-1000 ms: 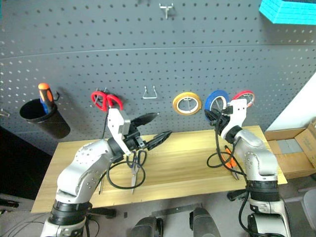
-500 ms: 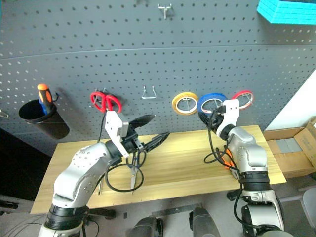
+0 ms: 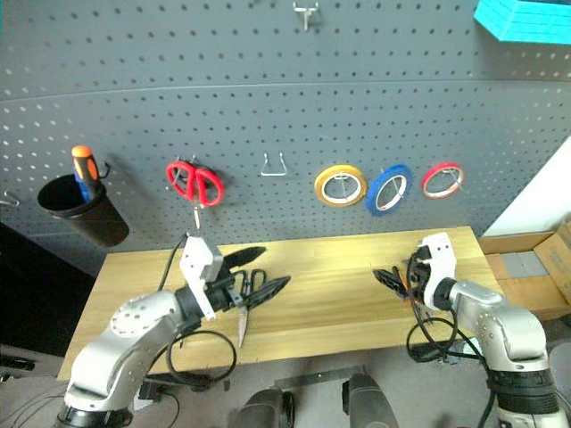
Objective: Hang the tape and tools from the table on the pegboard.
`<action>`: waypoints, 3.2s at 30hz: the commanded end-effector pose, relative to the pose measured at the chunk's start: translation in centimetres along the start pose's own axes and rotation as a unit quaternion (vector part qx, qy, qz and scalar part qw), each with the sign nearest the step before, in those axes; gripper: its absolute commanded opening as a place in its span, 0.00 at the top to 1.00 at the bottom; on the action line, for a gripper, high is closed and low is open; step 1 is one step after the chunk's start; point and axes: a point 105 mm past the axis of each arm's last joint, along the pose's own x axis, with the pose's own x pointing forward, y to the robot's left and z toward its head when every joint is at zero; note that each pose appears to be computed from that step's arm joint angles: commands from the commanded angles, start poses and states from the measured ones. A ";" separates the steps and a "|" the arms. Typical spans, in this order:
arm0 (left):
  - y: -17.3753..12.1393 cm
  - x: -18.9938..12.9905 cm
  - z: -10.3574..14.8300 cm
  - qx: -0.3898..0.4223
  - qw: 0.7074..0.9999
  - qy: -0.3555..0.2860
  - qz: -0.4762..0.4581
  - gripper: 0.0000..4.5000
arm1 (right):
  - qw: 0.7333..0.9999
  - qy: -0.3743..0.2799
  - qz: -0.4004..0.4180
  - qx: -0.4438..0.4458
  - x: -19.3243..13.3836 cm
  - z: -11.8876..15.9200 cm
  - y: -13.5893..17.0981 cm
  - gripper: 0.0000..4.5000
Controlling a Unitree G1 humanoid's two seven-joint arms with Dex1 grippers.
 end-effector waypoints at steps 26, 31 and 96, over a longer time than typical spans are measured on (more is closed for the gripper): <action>-3.9 -1.8 0.2 -0.030 0.999 0.023 -0.033 0.00 | 0.974 0.155 -0.162 -0.018 0.6 -3.3 -6.7 0.01; -3.9 -2.0 0.1 -0.031 0.999 0.025 -0.026 0.00 | 0.974 0.158 -0.160 -0.018 1.2 -3.3 -6.9 0.01; 0.6 -2.7 9.3 0.142 0.942 -0.218 0.210 0.00 | 0.825 -0.476 0.236 -0.191 -2.1 26.4 21.5 0.52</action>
